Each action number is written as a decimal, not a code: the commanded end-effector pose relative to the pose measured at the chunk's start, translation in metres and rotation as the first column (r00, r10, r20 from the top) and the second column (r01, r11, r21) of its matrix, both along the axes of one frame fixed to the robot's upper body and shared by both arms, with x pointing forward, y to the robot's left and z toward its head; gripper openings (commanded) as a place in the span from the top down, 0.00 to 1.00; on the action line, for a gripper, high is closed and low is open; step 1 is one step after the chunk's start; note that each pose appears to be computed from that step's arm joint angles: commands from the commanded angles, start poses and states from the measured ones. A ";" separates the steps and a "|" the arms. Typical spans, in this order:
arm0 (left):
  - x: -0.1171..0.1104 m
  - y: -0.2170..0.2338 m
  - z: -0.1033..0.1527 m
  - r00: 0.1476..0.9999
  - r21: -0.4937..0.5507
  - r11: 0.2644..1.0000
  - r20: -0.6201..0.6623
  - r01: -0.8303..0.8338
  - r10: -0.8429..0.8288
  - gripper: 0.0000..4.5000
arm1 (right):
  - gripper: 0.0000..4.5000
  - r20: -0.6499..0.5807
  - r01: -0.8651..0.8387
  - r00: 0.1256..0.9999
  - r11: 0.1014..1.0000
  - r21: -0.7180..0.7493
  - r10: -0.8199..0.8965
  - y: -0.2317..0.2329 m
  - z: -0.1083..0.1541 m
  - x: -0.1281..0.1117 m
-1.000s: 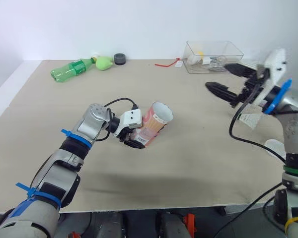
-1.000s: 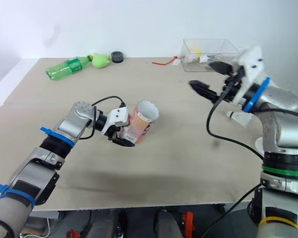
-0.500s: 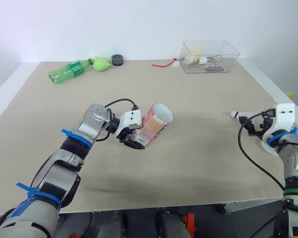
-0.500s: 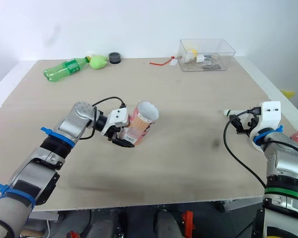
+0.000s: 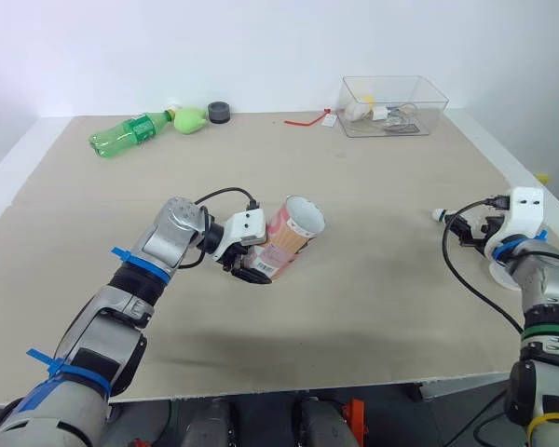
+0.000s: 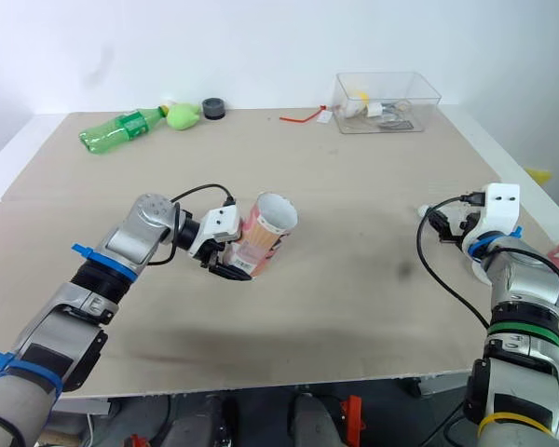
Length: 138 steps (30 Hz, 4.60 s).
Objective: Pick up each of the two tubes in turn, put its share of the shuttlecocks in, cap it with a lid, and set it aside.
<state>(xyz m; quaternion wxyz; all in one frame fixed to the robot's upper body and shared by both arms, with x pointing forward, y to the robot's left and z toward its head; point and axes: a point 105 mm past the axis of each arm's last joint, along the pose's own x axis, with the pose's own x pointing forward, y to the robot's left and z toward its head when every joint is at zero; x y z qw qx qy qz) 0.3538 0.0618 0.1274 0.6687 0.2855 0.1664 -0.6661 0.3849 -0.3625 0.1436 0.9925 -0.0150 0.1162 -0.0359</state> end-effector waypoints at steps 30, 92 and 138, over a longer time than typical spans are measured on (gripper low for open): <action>0.001 0.002 0.006 1.000 -0.022 1.000 0.016 -0.017 0.017 0.30 | 0.99 0.081 -0.307 0.925 0.853 -0.423 0.372 0.053 0.069 0.009; 0.001 -0.004 0.010 0.999 -0.029 1.000 0.034 -0.002 0.003 0.30 | 0.01 -0.270 -0.706 -0.027 -0.209 -0.676 0.963 0.259 0.181 -0.066; 0.000 -0.012 0.011 1.000 -0.065 0.998 0.028 0.008 -0.006 0.30 | 0.99 -0.720 -0.566 -0.208 -0.682 -0.463 0.662 0.312 0.109 -0.039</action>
